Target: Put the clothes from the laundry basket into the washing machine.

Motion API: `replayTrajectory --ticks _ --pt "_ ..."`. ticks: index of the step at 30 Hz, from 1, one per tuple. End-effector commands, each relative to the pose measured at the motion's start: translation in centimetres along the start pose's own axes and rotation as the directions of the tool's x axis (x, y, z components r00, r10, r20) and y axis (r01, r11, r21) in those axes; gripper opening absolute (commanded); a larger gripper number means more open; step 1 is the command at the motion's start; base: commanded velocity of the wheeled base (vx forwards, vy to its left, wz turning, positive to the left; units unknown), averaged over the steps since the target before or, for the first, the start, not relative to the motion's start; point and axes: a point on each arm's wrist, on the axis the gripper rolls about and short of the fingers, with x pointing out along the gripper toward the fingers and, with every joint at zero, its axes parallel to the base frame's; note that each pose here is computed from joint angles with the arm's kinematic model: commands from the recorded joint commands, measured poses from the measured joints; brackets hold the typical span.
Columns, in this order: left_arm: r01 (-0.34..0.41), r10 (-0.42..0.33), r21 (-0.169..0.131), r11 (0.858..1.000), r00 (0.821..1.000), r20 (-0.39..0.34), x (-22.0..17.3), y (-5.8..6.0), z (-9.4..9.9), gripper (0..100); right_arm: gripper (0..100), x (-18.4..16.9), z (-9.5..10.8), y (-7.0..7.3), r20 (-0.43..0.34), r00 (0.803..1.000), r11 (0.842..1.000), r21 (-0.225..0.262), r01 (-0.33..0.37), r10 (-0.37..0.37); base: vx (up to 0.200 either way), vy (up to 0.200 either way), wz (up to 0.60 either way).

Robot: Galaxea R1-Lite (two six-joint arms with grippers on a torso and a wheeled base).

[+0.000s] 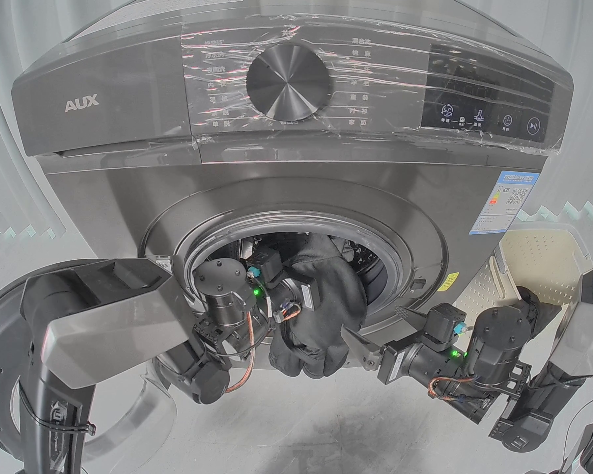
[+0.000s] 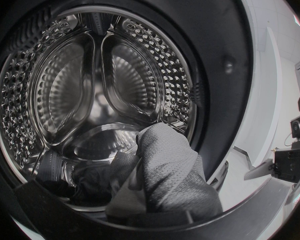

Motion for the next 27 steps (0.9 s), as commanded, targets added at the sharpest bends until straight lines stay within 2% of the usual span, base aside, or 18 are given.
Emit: replayTrajectory --ticks 1,5,7,9,17,21,23,27 --pt "-0.023 0.023 0.005 1.000 1.000 0.007 1.9 1.2 -1.7 0 100 0.0 -0.1 0.0 -0.003 1.000 1.000 -0.001 0.000 0.000 0.000 0.000 0.00" --pt "-0.033 0.033 0.006 0.999 0.999 0.010 2.7 1.6 -1.7 0 100 0.0 -0.1 0.0 -0.003 1.000 1.000 -0.001 0.000 0.000 0.000 0.000 0.00" --pt "-0.089 0.089 0.009 0.996 0.996 0.022 4.1 2.0 -2.0 0 100 0.0 -0.2 0.0 -0.006 1.000 1.000 0.000 0.003 -0.003 0.000 0.000 0.00" --pt "-0.111 0.111 0.009 0.994 0.993 0.029 4.6 2.2 -2.1 0 100 0.1 -0.3 -0.1 -0.010 1.000 1.000 0.001 0.005 -0.005 0.000 0.000 0.00" --pt "-0.196 0.195 0.045 0.980 0.980 0.039 7.1 5.2 -3.3 0 100 0.3 -0.5 -0.3 -0.017 1.000 1.000 0.006 0.013 -0.013 0.000 0.000 0.00" --pt "-0.261 0.258 0.045 0.964 0.963 0.076 8.4 6.6 -3.2 0 100 0.3 -0.5 -0.3 -0.019 1.000 1.000 0.006 0.014 -0.013 0.000 0.000 0.00" --pt "-0.300 0.294 0.038 0.953 0.949 0.111 9.2 7.4 -2.8 0 100 0.4 -0.8 -0.4 -0.026 1.000 1.000 0.004 0.017 -0.017 0.000 0.000 0.00" --pt "-0.326 0.320 0.029 0.945 0.937 0.138 9.4 7.9 -2.2 0 100 0.4 -0.8 -0.4 -0.028 0.999 1.000 0.003 0.019 -0.019 0.000 0.000 0.00"
